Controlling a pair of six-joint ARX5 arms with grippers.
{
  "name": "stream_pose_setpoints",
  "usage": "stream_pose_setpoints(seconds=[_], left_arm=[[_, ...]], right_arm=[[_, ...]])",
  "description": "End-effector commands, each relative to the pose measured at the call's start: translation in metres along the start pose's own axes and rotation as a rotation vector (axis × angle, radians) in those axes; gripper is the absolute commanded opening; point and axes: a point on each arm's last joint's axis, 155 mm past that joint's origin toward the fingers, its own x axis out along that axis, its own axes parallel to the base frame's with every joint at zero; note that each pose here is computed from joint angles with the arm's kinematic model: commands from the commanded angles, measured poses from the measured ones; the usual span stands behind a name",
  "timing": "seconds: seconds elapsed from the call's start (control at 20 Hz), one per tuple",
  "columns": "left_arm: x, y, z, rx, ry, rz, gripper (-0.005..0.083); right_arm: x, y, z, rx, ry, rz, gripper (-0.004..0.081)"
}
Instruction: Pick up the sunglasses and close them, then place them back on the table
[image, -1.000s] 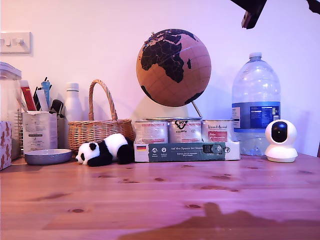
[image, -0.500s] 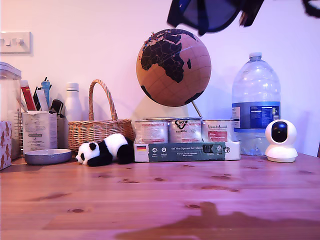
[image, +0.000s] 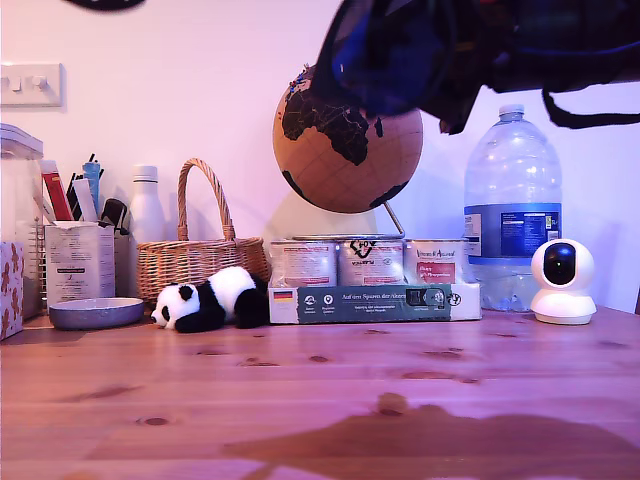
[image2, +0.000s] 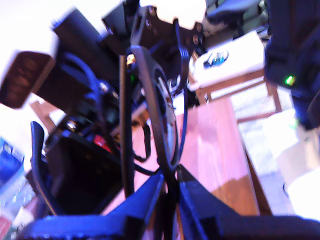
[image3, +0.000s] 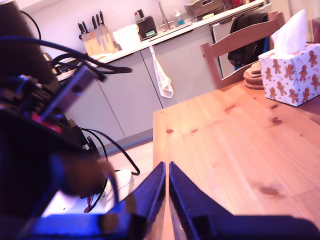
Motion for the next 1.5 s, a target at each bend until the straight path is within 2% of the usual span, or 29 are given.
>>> stream_pose_setpoints(seconds=[0.0,0.35,0.7,0.9,1.05,1.2,1.45], left_arm=[[0.002,0.002,-0.007,-0.004,0.014,0.003,-0.0024],[-0.001,0.014,-0.041,-0.005,0.09,0.07,-0.0024],[0.001,0.009,-0.062,-0.042,0.091,0.094,-0.0023],[0.004,0.009,-0.064,-0.054,0.087,0.096,-0.0023],[0.001,0.012,-0.073,-0.069,0.109,0.106,-0.0024],[-0.002,0.017,-0.083,-0.08,0.128,0.122,-0.0023],[-0.005,0.026,-0.089,-0.105,0.13,0.137,-0.0024]], right_arm=[[0.006,-0.007,0.005,-0.017,-0.002,0.004,-0.0013],[0.015,-0.03,-0.02,0.011,0.041,-0.004,-0.0013],[0.019,-0.061,-0.049,0.081,0.081,-0.025,-0.0013],[0.026,-0.074,-0.048,0.09,0.083,0.002,-0.0013],[0.024,-0.076,-0.032,0.068,0.063,0.051,-0.0013],[0.02,-0.068,-0.021,0.054,0.055,0.116,-0.0013],[0.018,-0.056,-0.024,0.064,0.066,0.184,-0.0013]])
